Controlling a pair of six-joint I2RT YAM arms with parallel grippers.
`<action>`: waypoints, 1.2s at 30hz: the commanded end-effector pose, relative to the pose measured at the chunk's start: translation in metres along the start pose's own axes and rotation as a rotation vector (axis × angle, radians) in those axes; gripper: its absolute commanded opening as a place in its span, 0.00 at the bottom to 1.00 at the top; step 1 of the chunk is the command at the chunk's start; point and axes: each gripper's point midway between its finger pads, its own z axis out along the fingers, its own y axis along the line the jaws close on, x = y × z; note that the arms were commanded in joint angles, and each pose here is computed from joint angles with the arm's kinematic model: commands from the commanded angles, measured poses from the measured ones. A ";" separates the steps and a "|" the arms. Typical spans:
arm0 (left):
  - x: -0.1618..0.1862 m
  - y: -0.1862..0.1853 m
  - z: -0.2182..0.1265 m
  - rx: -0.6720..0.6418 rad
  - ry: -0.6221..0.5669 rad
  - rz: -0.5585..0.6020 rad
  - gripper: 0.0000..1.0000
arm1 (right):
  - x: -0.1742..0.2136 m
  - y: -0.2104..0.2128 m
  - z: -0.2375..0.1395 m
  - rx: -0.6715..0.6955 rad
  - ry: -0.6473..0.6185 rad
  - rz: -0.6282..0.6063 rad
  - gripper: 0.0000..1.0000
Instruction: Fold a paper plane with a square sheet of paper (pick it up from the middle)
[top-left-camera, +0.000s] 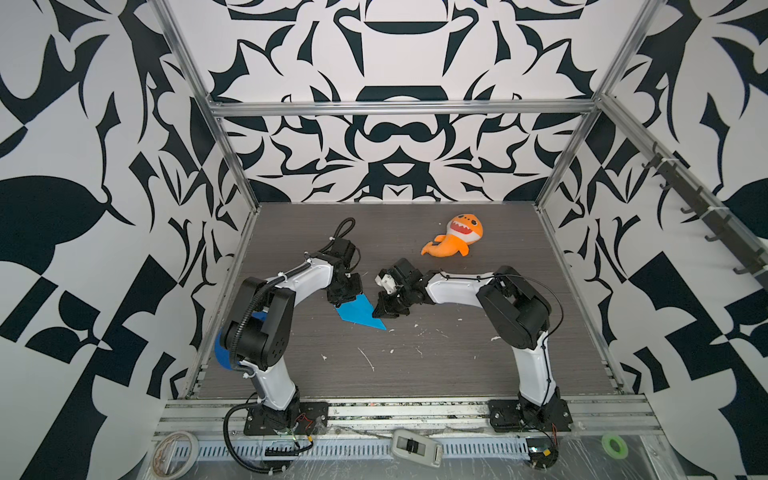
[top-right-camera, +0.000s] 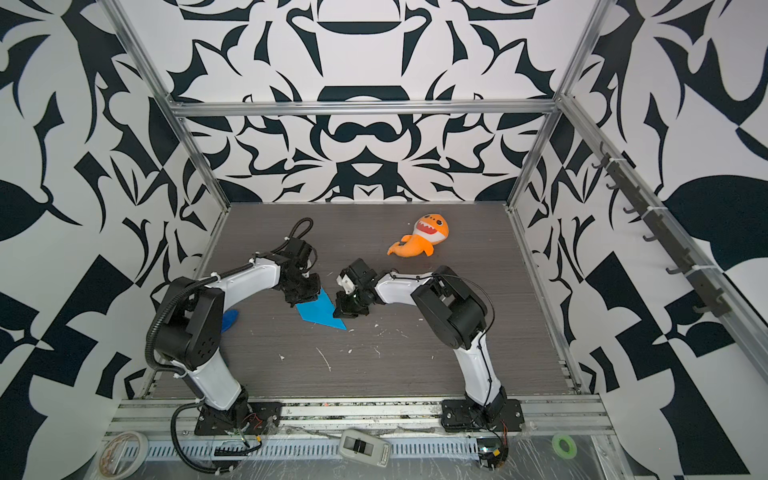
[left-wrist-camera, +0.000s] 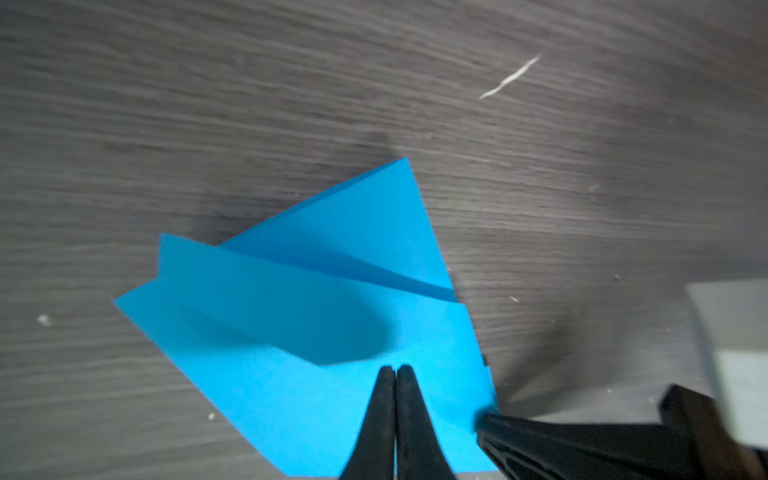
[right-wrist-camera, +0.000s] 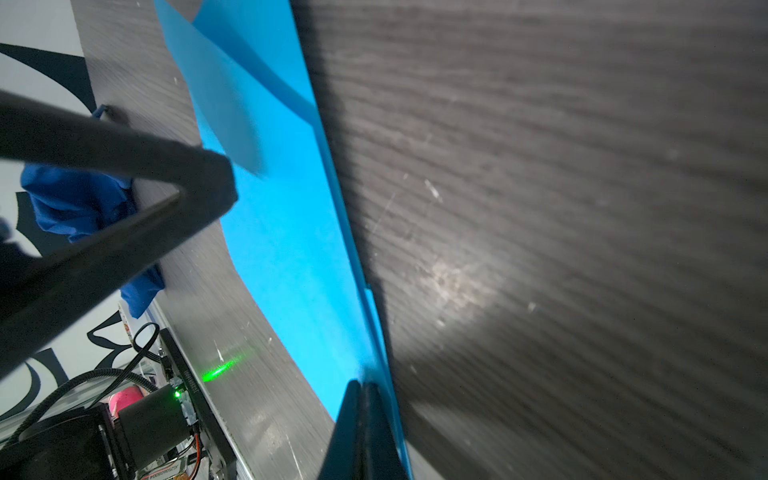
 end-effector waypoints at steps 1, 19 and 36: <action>0.005 0.013 0.008 -0.063 0.026 -0.004 0.06 | 0.012 -0.020 0.002 0.088 0.036 0.024 0.00; 0.023 0.036 0.024 -0.146 0.078 -0.013 0.03 | -0.025 0.046 0.009 -0.104 -0.025 -0.035 0.00; 0.025 0.042 0.030 -0.176 0.092 -0.017 0.03 | 0.004 -0.002 0.000 0.013 -0.018 0.059 0.00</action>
